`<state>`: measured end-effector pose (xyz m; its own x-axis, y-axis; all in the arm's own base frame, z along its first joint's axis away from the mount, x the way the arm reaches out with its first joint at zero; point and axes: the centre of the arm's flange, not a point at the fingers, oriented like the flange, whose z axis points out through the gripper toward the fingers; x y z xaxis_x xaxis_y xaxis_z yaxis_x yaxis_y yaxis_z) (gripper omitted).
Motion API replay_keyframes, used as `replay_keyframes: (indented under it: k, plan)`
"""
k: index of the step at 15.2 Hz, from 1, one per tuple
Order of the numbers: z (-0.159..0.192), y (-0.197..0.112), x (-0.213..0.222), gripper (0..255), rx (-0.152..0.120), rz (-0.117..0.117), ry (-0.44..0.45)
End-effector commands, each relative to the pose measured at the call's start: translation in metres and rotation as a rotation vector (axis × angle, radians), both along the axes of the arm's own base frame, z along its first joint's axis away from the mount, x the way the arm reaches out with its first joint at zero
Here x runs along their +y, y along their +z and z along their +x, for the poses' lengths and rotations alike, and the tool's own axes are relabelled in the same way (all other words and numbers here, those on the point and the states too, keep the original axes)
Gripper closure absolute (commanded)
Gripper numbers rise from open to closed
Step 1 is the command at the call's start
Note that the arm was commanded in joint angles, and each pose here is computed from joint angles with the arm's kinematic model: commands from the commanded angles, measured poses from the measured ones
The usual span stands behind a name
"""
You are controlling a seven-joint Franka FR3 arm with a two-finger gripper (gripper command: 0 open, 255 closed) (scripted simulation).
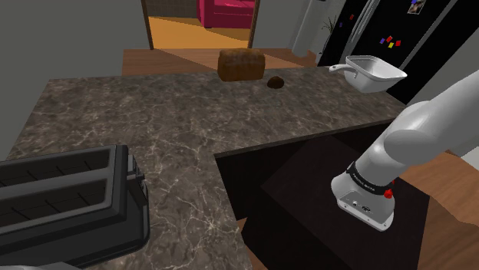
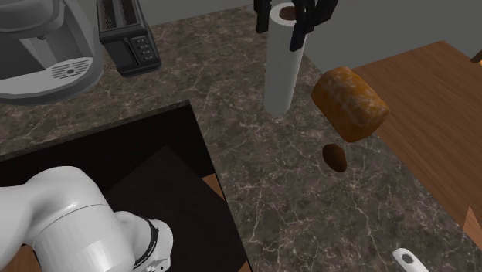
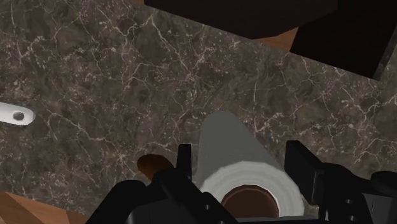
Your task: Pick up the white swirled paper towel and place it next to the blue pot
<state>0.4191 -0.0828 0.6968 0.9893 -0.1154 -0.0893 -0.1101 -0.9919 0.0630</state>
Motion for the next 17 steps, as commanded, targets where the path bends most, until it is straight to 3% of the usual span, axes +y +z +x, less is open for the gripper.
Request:
replay_keyframes:
  k: [1,17]
  plan:
    - [-0.016,-0.002,-0.021,255,0.000,0.001,0.002]
    - [-0.128,-0.001,-0.199,255,0.000,0.001,0.002]
